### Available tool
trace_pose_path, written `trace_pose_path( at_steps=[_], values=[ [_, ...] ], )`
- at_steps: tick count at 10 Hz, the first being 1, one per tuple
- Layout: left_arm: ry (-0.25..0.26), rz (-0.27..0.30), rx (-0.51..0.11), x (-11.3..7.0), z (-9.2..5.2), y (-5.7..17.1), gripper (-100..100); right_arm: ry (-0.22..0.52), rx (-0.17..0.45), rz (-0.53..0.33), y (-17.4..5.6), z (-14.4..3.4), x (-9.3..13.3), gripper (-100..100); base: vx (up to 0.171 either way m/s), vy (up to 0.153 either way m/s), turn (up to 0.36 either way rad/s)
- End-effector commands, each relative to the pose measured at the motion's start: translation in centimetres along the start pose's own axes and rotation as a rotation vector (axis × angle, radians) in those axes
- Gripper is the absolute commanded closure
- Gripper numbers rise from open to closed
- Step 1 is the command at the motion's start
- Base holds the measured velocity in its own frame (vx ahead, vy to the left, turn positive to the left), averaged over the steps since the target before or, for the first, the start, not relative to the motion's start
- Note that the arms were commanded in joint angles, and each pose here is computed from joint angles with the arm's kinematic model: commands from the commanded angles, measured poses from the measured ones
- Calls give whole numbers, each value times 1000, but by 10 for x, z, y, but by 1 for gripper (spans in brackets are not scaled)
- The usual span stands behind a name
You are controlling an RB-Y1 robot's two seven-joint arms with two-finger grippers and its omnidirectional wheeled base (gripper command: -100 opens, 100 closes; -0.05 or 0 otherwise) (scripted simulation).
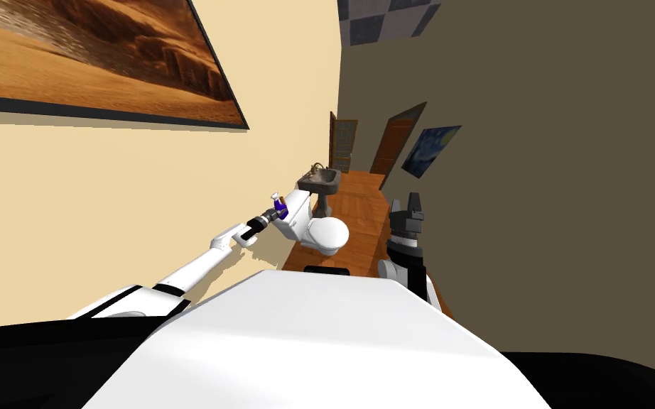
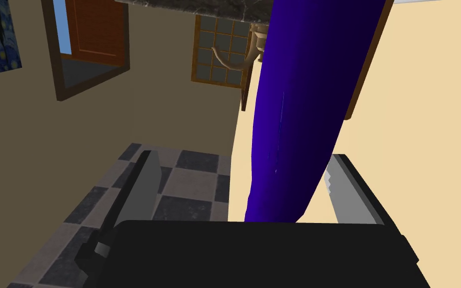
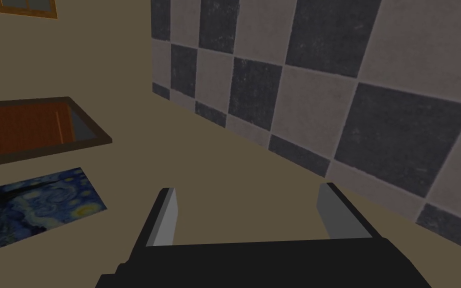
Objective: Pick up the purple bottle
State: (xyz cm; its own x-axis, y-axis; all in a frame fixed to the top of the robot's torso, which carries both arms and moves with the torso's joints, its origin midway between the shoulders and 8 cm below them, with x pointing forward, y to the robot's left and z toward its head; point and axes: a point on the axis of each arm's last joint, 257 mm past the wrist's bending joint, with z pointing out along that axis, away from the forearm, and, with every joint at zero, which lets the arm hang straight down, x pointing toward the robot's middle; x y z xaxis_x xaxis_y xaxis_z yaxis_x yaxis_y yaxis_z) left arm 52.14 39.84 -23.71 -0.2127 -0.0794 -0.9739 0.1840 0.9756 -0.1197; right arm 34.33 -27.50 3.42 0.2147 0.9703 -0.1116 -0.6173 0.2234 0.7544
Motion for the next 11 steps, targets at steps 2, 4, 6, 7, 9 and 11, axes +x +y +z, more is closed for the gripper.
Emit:
trace_pose_path(
  at_steps=[2, 4, 6, 7, 9, 11],
  values=[
    [9, 26, 56, -5, 18, -16, -100, 0, 0, 0, 0, 0, 0, 0, 39, -37, 301],
    [23, 46, 82, -6, 27, -19, -100, 0, 0, 0, 0, 0, 0, 0, 30, -34, 180],
    [8, 59, 110, -18, 38, -32, -100, 0, 0, 0, 0, 0, 0, 0, 29, -36, 113],
    [33, 77, 129, -12, 41, -32, -100, 0, 0, 0, 0, 0, 0, 0, 37, -34, 335],
    [17, 93, 154, -25, 52, -45, -100, 0, 0, 0, 0, 0, 0, 0, 27, -34, 144],
    [22, 89, 150, -18, 49, -43, 100, 0, 0, 0, 0, 0, 0, 0, 3, -3, -8]
  ],
)
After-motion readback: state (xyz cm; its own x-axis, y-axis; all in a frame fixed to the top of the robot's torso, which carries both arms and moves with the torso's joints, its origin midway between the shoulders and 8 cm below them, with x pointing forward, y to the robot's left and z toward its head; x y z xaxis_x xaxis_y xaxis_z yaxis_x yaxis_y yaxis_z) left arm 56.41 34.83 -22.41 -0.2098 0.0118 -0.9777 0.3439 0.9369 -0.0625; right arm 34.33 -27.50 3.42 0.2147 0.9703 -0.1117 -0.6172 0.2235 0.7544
